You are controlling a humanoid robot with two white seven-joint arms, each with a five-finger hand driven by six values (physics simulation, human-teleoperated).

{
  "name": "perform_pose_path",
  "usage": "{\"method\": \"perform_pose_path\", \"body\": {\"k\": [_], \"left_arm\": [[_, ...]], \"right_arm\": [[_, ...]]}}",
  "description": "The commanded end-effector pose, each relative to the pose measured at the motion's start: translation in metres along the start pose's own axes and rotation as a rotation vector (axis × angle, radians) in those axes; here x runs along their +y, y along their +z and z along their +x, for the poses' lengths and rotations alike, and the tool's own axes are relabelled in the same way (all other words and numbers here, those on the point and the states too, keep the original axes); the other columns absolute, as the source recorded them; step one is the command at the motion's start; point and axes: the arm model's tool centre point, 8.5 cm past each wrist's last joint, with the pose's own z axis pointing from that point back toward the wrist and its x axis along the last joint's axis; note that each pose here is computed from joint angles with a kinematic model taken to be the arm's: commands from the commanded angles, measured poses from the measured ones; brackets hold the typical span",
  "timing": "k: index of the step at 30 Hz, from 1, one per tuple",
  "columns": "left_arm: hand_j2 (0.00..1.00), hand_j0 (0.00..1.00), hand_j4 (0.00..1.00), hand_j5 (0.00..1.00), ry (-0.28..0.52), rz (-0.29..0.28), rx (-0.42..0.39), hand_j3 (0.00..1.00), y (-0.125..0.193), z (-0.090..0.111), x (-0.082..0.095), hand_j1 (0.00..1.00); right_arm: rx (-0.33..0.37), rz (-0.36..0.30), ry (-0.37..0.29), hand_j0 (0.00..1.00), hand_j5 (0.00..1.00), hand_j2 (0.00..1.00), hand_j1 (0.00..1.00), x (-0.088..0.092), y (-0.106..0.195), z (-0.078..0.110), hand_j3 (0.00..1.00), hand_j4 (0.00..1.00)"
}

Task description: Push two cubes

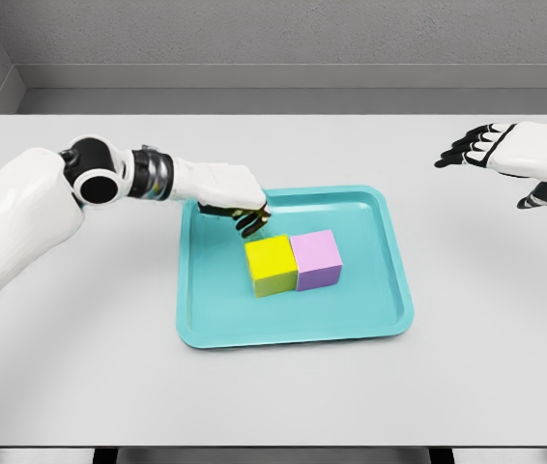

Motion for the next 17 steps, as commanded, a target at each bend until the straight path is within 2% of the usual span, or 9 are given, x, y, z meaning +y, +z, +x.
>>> {"method": "perform_pose_path", "body": {"k": [1,2,3,4,5,6,7,17], "left_arm": [[0.2,0.2,0.2,0.2,0.035,0.017,0.012,0.2,0.011,-0.007,-0.002,0.2],[0.2,0.2,0.2,0.2,0.044,0.018,0.037,0.2,0.017,-0.016,0.001,0.2],[0.25,0.25,0.25,0.25,0.064,0.043,0.057,0.25,0.034,-0.025,0.006,0.25],[0.47,0.47,0.47,0.47,0.126,0.128,0.112,0.47,0.089,-0.047,0.017,0.47],[1.0,1.0,1.0,1.0,0.22,0.235,0.164,1.0,0.149,-0.065,0.019,1.0],[1.0,1.0,1.0,1.0,0.26,0.254,0.216,1.0,0.187,-0.073,0.008,1.0],[1.0,1.0,1.0,1.0,0.264,0.26,0.228,1.0,0.194,-0.075,0.007,1.0],[1.0,1.0,1.0,1.0,0.314,0.231,0.248,1.0,0.19,-0.081,-0.018,1.0]], "right_arm": [[-0.001,-0.004,-0.004,1.0,1.0,1.0,1.0,-0.001,0.0,0.0,1.0,1.0],[-0.001,-0.004,-0.004,1.0,1.0,1.0,1.0,-0.001,0.0,0.0,1.0,1.0],[0.001,-0.003,-0.003,1.0,1.0,1.0,1.0,-0.001,0.001,0.0,1.0,1.0],[0.001,-0.003,-0.003,1.0,1.0,1.0,1.0,-0.001,0.001,0.0,1.0,1.0],[0.001,-0.003,-0.003,1.0,1.0,1.0,1.0,-0.001,0.001,0.0,1.0,1.0],[0.001,-0.003,-0.003,1.0,1.0,1.0,1.0,-0.001,0.001,0.0,1.0,1.0],[0.001,-0.003,-0.003,1.0,1.0,1.0,1.0,-0.001,0.001,0.0,1.0,1.0],[-0.004,0.001,-0.005,1.0,1.0,1.0,1.0,0.001,-0.001,0.001,1.0,1.0]]}}
